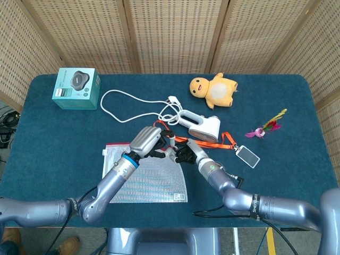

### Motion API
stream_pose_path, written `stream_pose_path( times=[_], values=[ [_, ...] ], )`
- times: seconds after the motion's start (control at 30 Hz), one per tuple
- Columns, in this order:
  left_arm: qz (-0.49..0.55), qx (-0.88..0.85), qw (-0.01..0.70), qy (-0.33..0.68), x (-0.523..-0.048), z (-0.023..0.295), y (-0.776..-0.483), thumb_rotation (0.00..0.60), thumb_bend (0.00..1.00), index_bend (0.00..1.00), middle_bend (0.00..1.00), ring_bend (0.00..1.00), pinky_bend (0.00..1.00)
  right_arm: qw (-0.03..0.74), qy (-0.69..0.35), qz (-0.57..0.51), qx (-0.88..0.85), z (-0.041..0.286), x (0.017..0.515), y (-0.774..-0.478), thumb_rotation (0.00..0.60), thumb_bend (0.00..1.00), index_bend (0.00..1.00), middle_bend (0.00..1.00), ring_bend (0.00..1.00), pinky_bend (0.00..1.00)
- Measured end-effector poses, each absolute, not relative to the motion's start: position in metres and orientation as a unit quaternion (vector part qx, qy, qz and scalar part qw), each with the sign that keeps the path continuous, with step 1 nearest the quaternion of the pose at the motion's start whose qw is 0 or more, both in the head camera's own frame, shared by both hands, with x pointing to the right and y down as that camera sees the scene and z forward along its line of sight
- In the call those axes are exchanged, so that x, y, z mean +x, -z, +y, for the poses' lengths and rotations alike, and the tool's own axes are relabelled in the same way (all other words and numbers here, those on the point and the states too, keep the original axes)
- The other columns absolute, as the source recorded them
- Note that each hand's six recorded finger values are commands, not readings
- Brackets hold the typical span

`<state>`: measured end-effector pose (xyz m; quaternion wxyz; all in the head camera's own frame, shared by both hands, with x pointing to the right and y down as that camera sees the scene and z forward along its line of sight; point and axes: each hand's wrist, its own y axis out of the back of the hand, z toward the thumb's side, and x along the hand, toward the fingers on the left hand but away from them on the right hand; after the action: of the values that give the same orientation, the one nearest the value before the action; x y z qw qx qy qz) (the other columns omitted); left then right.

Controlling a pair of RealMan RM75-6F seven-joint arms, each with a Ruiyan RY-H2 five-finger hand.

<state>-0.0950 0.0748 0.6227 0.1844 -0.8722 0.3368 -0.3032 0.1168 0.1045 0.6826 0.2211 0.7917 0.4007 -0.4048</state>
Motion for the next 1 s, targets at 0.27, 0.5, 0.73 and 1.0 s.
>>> stream_pose_path(
  times=[0.27, 0.5, 0.73, 1.0],
  values=[
    [0.343, -0.869, 0.172, 0.312, -0.108, 0.072, -0.632, 0.6, 0.85, 0.85, 1.0, 1.0, 1.0, 0.232, 0.391, 0.409, 0.791, 0.104, 0.121, -0.679, 0.6, 0.73, 0.73, 0.96, 0.87, 1.0],
    [0.353, -0.863, 0.158, 0.325, -0.127, 0.067, -0.644, 0.6, 0.85, 0.85, 1.0, 1.0, 1.0, 0.246, 0.366, 0.417, 0.795, 0.1, 0.124, -0.672, 0.6, 0.77, 0.74, 0.96, 0.87, 1.0],
    [0.361, -0.857, 0.145, 0.338, -0.143, 0.063, -0.656, 0.6, 0.85, 0.85, 1.0, 1.0, 1.0, 0.26, 0.336, 0.418, 0.803, 0.095, 0.124, -0.661, 0.6, 0.79, 0.75, 0.97, 0.88, 1.0],
    [0.361, -0.856, 0.141, 0.341, -0.148, 0.062, -0.66, 0.6, 0.85, 0.85, 1.0, 1.0, 1.0, 0.279, 0.307, 0.423, 0.806, 0.089, 0.122, -0.652, 0.6, 0.79, 0.75, 0.97, 0.88, 1.0]
  ],
)
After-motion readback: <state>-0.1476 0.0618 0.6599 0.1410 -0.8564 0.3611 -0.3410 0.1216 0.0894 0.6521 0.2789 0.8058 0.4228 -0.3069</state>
